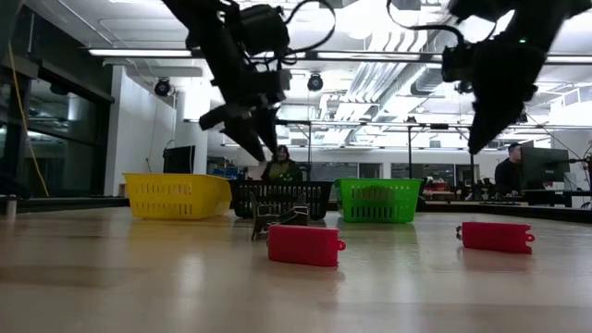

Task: Pick and place Stapler, Stapler remover, tape
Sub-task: Put the right red stapler into the black bin

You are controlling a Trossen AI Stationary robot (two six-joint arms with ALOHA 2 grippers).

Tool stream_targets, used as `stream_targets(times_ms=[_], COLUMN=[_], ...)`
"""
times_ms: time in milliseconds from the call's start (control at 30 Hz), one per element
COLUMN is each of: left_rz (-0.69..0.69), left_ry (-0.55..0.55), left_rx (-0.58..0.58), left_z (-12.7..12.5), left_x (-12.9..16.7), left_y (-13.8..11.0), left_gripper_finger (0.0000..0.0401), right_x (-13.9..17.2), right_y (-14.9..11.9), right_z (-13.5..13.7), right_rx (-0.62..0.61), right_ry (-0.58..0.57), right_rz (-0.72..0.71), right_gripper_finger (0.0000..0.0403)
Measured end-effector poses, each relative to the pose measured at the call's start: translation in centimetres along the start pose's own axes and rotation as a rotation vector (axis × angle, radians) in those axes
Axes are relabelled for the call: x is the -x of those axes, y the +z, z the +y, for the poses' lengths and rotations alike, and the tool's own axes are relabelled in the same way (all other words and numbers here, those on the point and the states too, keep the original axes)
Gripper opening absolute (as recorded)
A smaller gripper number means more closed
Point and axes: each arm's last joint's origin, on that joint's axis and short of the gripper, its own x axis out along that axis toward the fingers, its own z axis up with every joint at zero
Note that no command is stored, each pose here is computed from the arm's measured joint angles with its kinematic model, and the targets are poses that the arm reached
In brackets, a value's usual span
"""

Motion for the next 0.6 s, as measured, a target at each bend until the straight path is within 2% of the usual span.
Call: stream_targets(times_ms=[167, 367, 600], left_rz=[0.009, 0.024, -0.013], left_ry=[-0.017, -0.061, -0.072], left_rx=[-0.037, -0.039, -0.089], left_z=[-0.4, -0.9, -3.5], left_x=[1.3, 2.9, 5.4], left_y=[-0.1, -0.4, 0.2], left_gripper_finger=[0.0205, 0.0205, 0.0205], right_x=[-1.5, -2.6, -2.5], right_y=[-2.8, -5.7, -8.4], right_z=[2.7, 5.2, 7.9], right_rx=[-0.060, -0.090, -0.102], right_ry=[0.106, 0.260, 0.296], right_rz=[-0.049, -0.209, -0.320], right_gripper_finger=[0.0197, 0.0197, 0.0197])
